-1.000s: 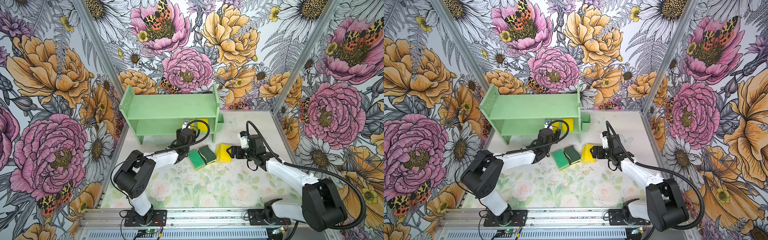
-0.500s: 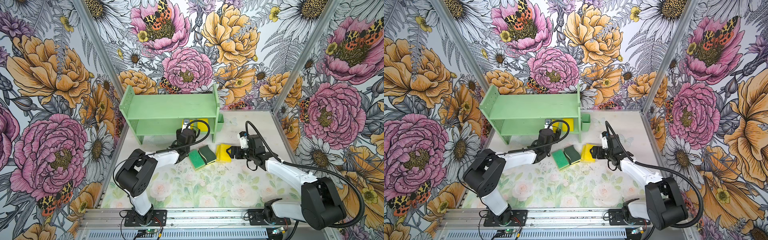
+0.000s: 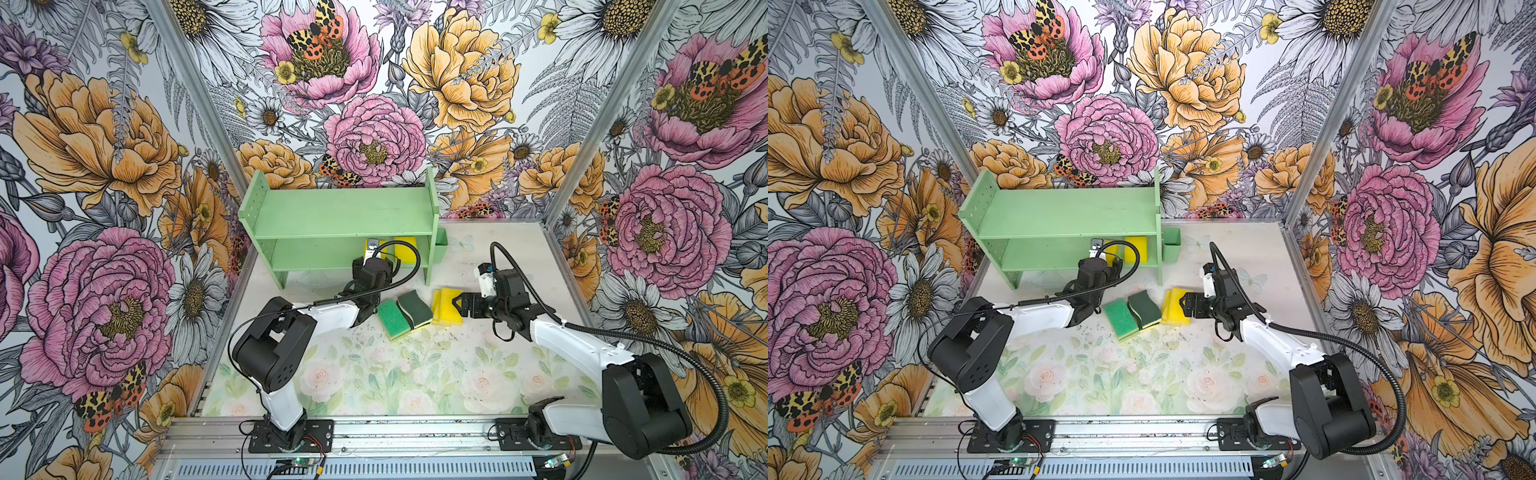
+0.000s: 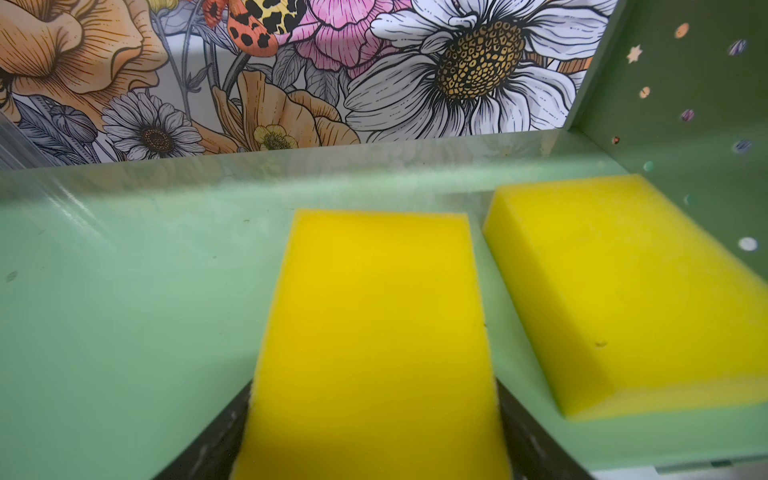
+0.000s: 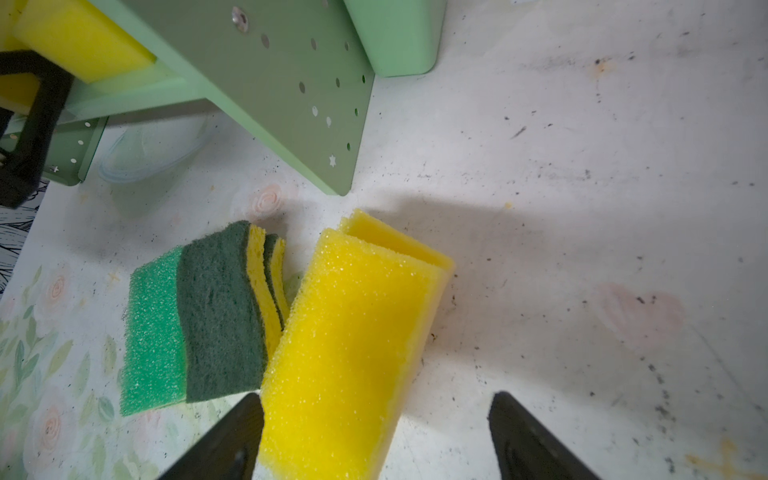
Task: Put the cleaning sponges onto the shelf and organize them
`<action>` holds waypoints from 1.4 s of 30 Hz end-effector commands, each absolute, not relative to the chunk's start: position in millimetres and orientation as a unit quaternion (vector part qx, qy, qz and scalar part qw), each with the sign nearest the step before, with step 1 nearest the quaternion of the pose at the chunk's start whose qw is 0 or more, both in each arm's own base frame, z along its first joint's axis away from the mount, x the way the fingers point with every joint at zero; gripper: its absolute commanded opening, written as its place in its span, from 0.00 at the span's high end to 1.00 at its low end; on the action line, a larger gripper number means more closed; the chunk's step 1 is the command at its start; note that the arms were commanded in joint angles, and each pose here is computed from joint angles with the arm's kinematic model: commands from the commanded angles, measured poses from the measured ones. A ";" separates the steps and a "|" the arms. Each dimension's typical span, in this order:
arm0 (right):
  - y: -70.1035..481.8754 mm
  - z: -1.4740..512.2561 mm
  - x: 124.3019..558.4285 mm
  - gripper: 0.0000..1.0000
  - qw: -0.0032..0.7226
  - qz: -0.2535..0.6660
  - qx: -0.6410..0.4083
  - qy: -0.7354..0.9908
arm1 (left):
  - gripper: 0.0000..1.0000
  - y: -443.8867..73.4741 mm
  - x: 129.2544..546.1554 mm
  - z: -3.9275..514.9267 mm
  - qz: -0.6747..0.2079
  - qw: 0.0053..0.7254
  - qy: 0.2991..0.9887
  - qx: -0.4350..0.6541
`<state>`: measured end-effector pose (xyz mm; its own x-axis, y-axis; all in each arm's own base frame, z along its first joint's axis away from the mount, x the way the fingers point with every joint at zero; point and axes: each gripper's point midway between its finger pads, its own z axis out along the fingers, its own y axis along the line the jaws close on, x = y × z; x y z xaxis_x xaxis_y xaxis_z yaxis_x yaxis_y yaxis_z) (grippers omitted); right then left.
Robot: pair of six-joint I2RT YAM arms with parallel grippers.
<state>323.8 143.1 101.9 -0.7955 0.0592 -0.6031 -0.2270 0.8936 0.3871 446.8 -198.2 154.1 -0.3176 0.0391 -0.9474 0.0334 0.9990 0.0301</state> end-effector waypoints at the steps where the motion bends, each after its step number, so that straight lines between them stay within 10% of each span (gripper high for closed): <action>1: 144.8 109.1 331.8 0.13 0.328 0.222 -0.045 0.917 | 0.25 -199.1 448.2 152.8 0.008 0.587 0.809 0.020; 42: 145.0 105.0 331.2 0.13 0.323 0.218 -0.045 0.920 | 0.29 -215.2 446.4 150.4 -0.026 0.594 0.802 0.055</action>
